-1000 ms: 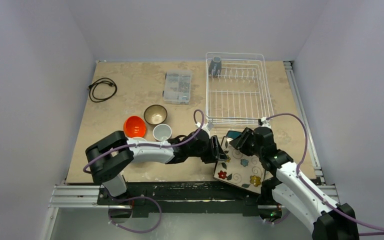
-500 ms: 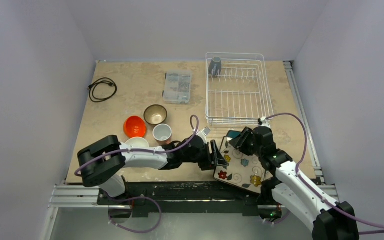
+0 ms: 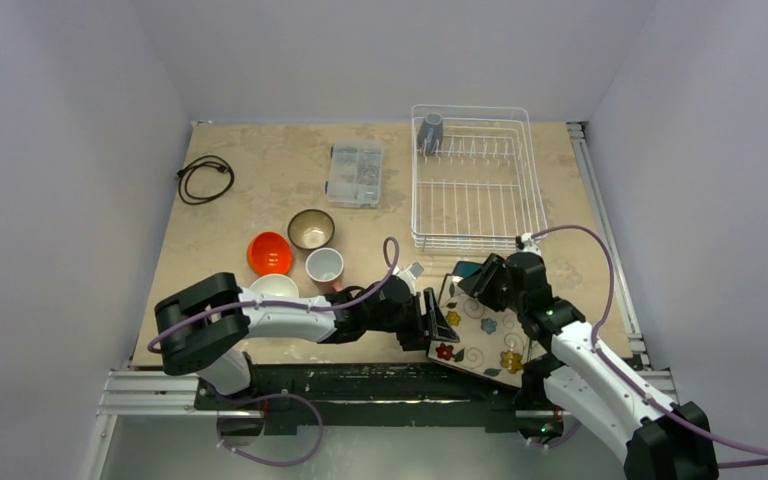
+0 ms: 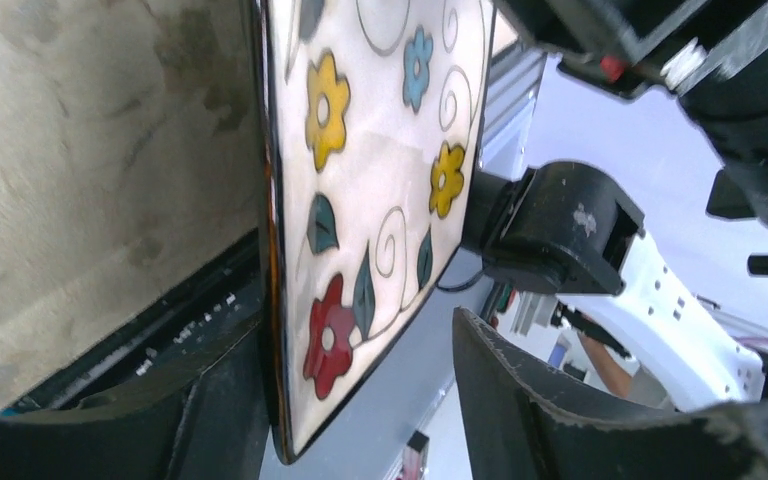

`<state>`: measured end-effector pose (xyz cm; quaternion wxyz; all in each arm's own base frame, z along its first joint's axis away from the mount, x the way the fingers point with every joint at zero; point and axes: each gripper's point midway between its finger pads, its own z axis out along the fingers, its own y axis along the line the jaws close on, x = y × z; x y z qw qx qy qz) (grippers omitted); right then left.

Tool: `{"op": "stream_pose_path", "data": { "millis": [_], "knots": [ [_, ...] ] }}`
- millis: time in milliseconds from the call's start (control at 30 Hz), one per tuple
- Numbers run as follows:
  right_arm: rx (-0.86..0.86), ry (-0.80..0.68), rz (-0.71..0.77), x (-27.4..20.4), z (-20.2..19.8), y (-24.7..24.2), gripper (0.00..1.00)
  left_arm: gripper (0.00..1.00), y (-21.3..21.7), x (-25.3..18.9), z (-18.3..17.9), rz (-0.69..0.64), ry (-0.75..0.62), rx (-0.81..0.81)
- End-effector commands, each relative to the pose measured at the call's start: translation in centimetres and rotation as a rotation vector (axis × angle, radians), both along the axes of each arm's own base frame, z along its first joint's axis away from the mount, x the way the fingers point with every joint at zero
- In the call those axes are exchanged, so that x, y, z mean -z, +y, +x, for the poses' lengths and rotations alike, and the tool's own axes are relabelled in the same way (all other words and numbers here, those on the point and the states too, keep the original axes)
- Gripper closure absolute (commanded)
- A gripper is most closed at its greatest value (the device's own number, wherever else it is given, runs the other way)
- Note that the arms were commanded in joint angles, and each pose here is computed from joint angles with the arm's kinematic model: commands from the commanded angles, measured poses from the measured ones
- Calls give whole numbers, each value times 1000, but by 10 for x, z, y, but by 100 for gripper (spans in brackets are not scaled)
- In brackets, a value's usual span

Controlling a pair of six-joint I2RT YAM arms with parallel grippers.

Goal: Load the mixed dishes into the dish rack
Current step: Pick up the plate at the center of the board.

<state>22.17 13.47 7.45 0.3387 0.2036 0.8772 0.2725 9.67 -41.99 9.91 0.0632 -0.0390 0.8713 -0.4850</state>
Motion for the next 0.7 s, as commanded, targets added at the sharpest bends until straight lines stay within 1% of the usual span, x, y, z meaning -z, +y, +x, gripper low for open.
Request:
{"op": "stream_pose_path", "data": {
  "millis": [0, 67, 167, 267, 400, 533, 600, 667],
  "knots": [
    [3, 11, -36, 0, 0, -4, 62, 36, -12, -19, -27, -84, 69, 88],
    [3, 12, -37, 0, 1, -4, 62, 34, -7, -13, -27, -54, 79, 77],
    [3, 12, -38, 1, 1, -4, 62, 33, 1, -8, -24, -8, 49, 63],
    [2, 15, -39, 3, 1, -4, 62, 36, -4, -13, -26, -44, 30, 92],
    [2, 11, -35, 2, 2, -3, 62, 37, -14, -8, -33, -57, 68, 129],
    [7, 11, -38, 2, 2, -4, 62, 38, -21, -3, -25, -79, 46, 104],
    [8, 12, -37, 2, 2, -4, 62, 41, -27, 1, -23, -82, 40, 105],
    [5, 15, -38, 2, 1, -4, 62, 47, -34, 0, -21, -124, 42, 99]
  ]
}}
